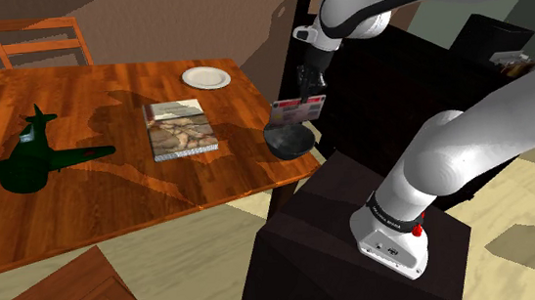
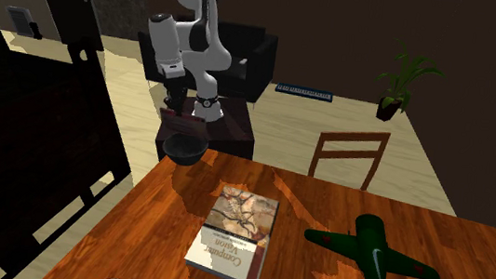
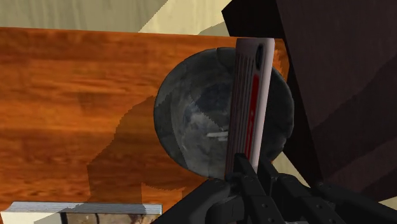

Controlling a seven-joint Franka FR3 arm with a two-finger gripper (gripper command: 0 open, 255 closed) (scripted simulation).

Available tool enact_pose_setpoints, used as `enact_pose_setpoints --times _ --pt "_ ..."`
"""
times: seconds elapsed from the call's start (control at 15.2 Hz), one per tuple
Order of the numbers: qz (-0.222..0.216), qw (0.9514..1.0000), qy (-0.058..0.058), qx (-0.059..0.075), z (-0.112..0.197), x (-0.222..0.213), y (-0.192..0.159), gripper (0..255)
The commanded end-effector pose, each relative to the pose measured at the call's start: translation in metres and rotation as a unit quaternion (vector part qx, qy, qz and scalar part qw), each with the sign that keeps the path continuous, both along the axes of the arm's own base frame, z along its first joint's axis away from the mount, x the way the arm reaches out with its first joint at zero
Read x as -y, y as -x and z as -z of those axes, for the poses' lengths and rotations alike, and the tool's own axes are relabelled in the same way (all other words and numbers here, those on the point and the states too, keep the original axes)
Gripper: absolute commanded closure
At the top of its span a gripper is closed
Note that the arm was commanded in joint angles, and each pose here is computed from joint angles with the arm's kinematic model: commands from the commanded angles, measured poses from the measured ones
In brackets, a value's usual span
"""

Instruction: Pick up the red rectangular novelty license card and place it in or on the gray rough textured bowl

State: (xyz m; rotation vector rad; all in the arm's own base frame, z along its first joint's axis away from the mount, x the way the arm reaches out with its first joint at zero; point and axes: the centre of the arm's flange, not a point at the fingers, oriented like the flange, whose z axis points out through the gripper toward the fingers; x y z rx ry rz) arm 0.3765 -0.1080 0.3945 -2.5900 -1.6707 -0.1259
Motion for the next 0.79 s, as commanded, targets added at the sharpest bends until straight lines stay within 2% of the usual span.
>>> enact_pose_setpoints --times 0.0,0.46,0.73 --pt "0.000 1.0000 0.000 0.000 0.012 0.000 0.000 255" --pt "0.000 1.0000 0.000 0.000 0.049 0.000 0.000 255" --pt "0.000 1.0000 0.000 0.000 0.049 0.000 0.000 255"
